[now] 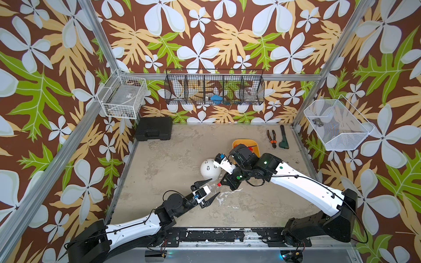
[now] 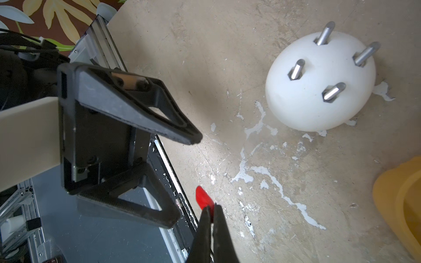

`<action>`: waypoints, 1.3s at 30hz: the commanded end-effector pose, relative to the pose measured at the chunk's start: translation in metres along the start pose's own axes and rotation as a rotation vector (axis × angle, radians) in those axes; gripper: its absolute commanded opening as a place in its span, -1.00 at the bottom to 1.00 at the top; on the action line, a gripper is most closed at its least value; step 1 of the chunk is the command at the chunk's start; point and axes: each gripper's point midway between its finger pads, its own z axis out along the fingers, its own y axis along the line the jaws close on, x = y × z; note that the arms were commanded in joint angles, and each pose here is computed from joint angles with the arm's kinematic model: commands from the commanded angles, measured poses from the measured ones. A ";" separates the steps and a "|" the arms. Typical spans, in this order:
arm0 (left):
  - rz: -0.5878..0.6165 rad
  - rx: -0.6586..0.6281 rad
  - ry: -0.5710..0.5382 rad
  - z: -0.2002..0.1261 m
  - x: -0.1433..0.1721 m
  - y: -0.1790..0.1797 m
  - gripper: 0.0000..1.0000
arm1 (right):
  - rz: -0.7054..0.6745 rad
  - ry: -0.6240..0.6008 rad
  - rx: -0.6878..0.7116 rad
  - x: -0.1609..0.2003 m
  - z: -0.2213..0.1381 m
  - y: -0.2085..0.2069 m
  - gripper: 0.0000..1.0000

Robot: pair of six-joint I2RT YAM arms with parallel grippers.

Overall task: Cover the protruding screws with screw protection sleeves
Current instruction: Pick up the screw protection sleeve from the center of the board.

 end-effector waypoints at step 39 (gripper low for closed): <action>-0.039 -0.032 -0.033 0.006 -0.011 0.007 -0.51 | -0.027 -0.086 -0.088 -0.016 0.001 0.019 -1.00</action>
